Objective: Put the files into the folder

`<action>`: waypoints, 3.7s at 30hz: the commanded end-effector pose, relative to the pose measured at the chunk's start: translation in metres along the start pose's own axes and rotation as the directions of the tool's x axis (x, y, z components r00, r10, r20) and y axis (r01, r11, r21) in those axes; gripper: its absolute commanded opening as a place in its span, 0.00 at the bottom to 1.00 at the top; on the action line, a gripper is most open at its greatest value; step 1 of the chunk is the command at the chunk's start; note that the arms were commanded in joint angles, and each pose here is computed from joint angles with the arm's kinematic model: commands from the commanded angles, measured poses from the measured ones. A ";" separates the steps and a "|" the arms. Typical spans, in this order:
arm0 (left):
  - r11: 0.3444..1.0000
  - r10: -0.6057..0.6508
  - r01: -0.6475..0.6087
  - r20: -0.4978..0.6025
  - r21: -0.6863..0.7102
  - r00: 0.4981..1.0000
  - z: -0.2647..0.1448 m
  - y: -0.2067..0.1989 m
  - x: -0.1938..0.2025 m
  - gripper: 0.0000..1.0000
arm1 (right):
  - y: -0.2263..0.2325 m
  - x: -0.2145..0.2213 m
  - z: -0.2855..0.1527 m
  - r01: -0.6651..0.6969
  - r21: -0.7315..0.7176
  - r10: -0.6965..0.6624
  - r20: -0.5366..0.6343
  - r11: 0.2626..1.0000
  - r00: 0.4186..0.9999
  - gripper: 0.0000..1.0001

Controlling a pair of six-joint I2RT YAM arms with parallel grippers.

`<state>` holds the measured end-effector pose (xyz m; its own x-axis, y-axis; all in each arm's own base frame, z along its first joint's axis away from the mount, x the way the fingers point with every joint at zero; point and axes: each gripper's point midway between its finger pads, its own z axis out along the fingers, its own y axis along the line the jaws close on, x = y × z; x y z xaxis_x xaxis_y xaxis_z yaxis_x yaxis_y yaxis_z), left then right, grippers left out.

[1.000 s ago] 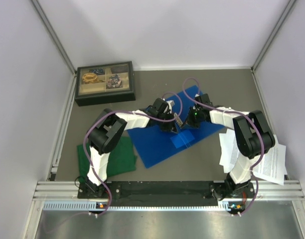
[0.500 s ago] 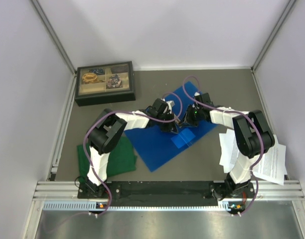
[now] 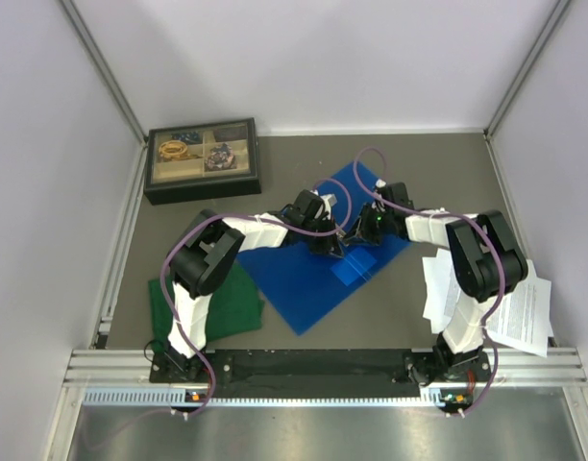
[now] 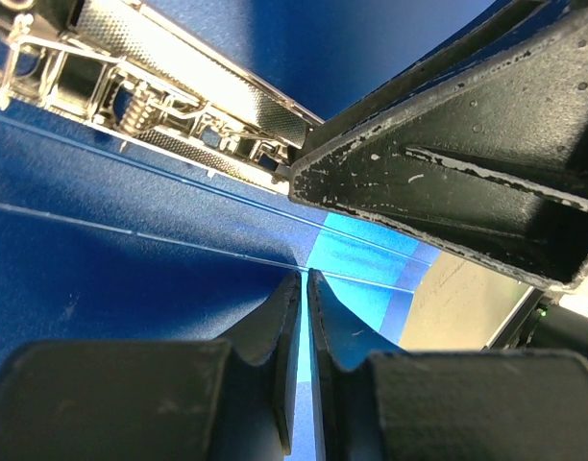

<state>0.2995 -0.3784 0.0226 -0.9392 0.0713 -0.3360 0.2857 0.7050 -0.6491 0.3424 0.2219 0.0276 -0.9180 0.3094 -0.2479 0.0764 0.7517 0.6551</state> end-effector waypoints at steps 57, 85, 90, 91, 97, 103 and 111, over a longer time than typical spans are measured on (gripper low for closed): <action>0.977 -0.070 0.039 -0.141 -0.209 0.988 -0.003 0.058 0.056 0.18 | -0.016 -0.005 0.003 0.008 -0.051 -0.009 -0.025 0.999 1.000 0.00; 0.928 -0.271 0.265 0.012 -0.260 0.962 -0.022 0.097 0.033 0.15 | -0.079 0.013 0.004 0.058 0.397 -0.005 -0.133 0.916 0.991 0.00; 0.939 -0.257 0.245 -0.017 -0.240 0.966 -0.019 0.098 0.040 0.15 | -0.067 0.009 0.008 0.048 0.352 -0.005 -0.123 0.935 0.992 0.00; 0.940 -0.256 0.244 -0.019 -0.238 0.967 -0.019 0.097 0.040 0.15 | -0.062 0.008 0.008 0.045 0.337 -0.005 -0.119 0.940 0.993 0.00; 0.943 -0.246 0.233 -0.025 -0.237 0.969 -0.020 0.098 0.043 0.15 | -0.029 -0.017 -0.001 0.057 0.260 -0.044 -0.055 0.964 0.998 0.00; 0.946 -0.260 0.248 -0.030 -0.211 0.965 -0.020 0.100 0.045 0.19 | -0.041 -0.015 0.008 0.063 0.288 -0.045 -0.066 0.956 0.997 0.00; 0.944 -0.263 0.251 -0.031 -0.212 0.964 -0.020 0.102 0.046 0.19 | -0.068 -0.021 0.005 0.073 0.422 -0.062 -0.041 0.904 0.997 0.00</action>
<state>0.3174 -0.3372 0.0231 -0.9608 -0.1212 -0.2494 0.1043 0.6753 -0.7301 0.3333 0.2150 0.0190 -0.9688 0.2142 -0.1245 0.1211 0.8479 0.5162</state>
